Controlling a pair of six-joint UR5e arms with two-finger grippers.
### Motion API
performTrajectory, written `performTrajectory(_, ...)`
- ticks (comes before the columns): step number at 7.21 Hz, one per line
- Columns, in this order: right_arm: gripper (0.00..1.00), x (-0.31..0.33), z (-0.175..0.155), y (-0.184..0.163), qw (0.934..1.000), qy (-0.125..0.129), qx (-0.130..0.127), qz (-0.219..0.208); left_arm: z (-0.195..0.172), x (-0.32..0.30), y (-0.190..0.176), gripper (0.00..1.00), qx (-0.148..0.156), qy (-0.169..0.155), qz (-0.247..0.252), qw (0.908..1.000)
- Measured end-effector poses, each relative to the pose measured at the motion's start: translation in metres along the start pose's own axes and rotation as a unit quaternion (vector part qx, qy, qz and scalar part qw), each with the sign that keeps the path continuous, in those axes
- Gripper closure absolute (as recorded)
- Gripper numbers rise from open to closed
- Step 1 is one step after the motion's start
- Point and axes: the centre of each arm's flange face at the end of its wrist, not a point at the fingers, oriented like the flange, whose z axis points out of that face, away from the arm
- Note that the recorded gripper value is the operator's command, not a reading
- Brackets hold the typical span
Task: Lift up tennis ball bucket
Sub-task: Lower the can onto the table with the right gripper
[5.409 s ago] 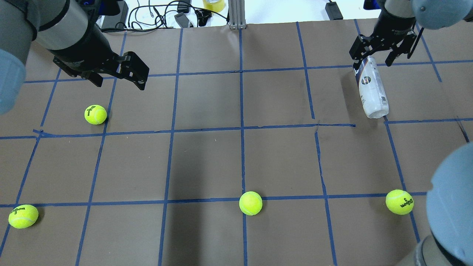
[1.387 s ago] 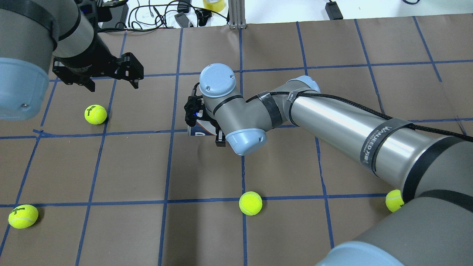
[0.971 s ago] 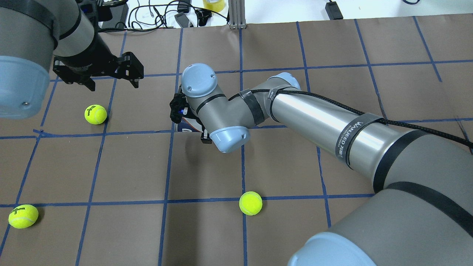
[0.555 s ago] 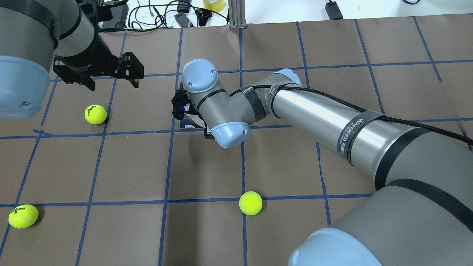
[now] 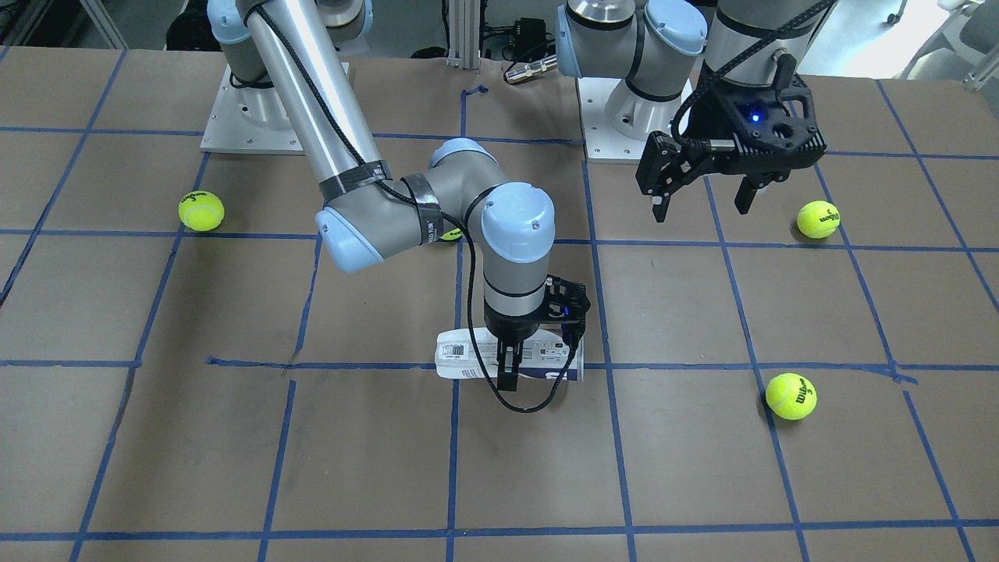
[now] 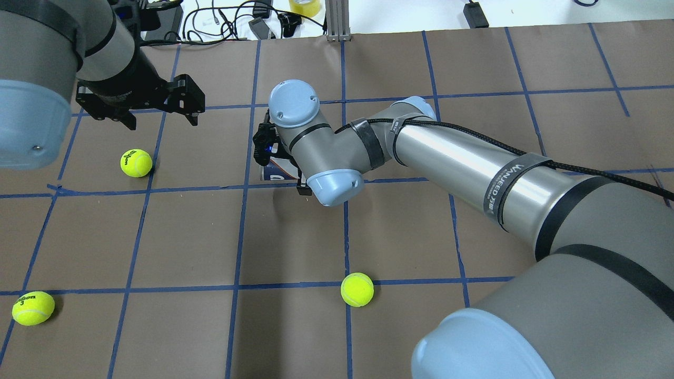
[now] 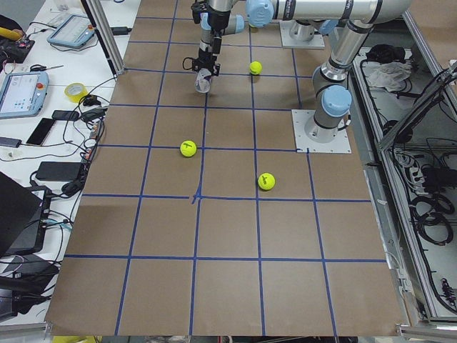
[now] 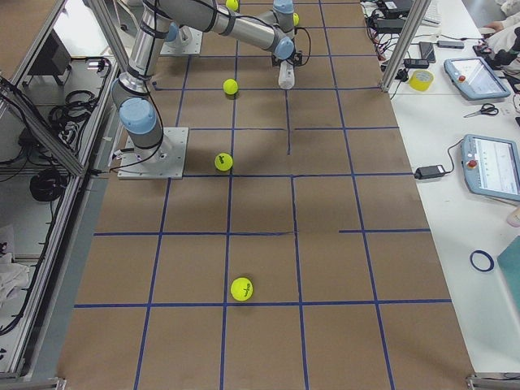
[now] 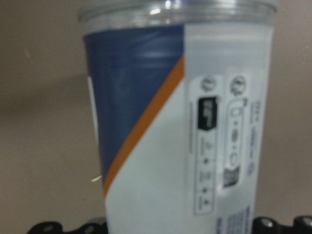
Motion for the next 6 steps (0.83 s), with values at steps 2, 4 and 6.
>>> performTrajectory(2,0.0,0.001,0.001,0.0,1.0,-0.002,0.0,0.001,0.0,0.0,0.0,0.0,0.0,0.0,0.0,1.0)
performTrajectory(4,0.0,0.005,-0.002,0.002,1.0,-0.001,0.0,0.004,0.0,0.0,0.0,0.0,0.0,0.0,0.0,1.0)
performTrajectory(6,0.0,0.02,-0.018,0.02,0.9997,-0.009,0.002,0.024,0.0,0.0,0.0,0.0,0.0,0.0,0.0,1.0)
